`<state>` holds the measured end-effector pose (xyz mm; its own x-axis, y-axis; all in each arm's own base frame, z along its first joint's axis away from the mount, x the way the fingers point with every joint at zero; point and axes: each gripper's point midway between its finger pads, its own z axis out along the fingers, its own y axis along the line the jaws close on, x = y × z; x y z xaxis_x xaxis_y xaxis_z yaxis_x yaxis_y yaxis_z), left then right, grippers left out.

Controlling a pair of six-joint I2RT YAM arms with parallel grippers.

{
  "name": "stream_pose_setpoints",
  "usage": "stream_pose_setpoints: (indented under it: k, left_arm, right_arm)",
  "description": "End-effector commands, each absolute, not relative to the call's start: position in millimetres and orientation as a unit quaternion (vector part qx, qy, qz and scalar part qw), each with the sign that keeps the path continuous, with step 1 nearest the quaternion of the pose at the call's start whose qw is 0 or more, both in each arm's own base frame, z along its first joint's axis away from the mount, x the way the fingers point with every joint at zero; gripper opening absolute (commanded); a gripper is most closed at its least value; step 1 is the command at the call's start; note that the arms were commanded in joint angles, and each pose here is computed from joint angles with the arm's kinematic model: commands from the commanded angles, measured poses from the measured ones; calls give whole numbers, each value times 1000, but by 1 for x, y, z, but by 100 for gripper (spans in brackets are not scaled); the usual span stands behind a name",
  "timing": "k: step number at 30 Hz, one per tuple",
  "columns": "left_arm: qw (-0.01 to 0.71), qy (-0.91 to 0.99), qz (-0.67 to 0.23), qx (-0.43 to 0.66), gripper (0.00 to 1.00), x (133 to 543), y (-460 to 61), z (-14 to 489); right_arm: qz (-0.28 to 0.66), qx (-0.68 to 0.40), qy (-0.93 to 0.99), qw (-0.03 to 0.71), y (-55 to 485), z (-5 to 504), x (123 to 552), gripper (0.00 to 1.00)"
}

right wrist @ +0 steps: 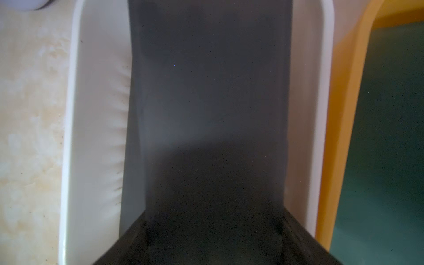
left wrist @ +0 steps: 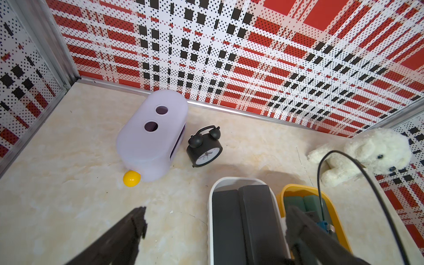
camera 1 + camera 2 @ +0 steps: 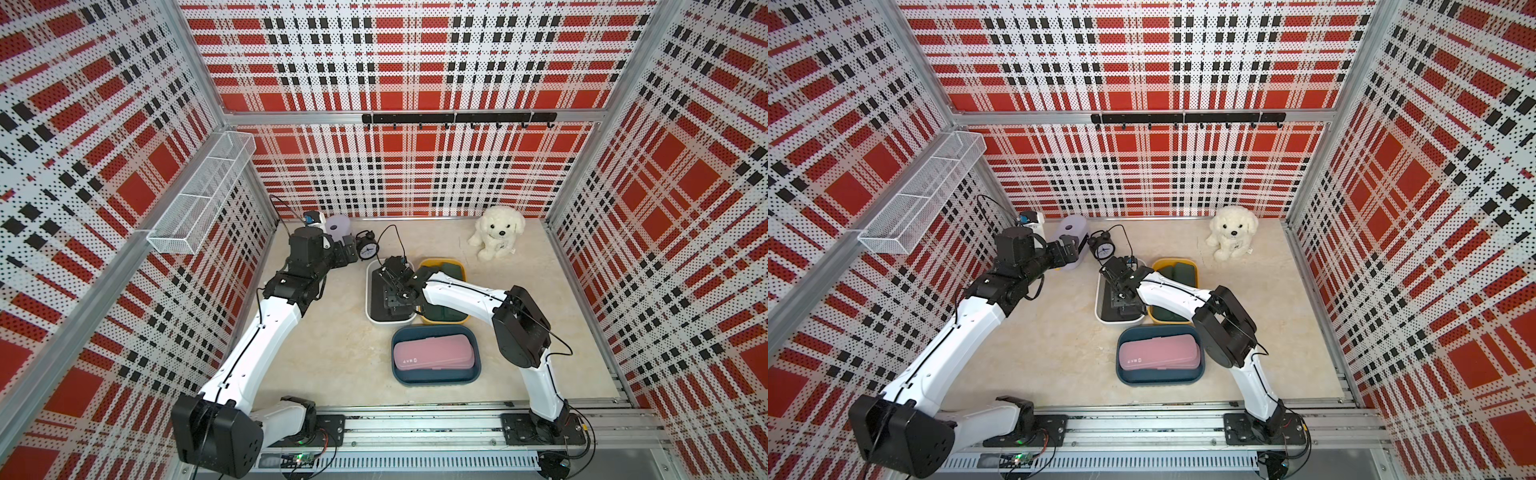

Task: Place the pencil cases by color into the storage box
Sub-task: Place the pencil case at the storage box.

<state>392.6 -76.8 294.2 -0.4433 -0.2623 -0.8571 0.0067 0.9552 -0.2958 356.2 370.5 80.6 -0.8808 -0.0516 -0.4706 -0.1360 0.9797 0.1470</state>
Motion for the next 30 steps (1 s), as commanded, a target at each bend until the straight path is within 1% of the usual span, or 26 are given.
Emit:
stream_pose_setpoints:
  k: [1,4,8,10,15,30]
  left_arm:
    - [528,836,-133,-71,98,395,-78,295]
    - [527,836,-136,-69,98,395,-80,294]
    - [527,836,-137,-69,98,395,-80,295]
    - [527,836,-137,-69,98,395,-80,295]
    - [528,835,-141,-66,98,395,-82,295]
    - [533,831,-147,-61,98,394,-84,298]
  right_arm:
    - [87,-37,964,249,369,77,361,61]
    - [86,-37,965,246,368,73,360,65]
    - [85,-39,965,243,368,70,359,76]
    - [85,-39,965,244,369,71,359,79]
    - [86,-41,965,245,369,72,360,83]
    - [81,-51,961,260,369,90,361,90]
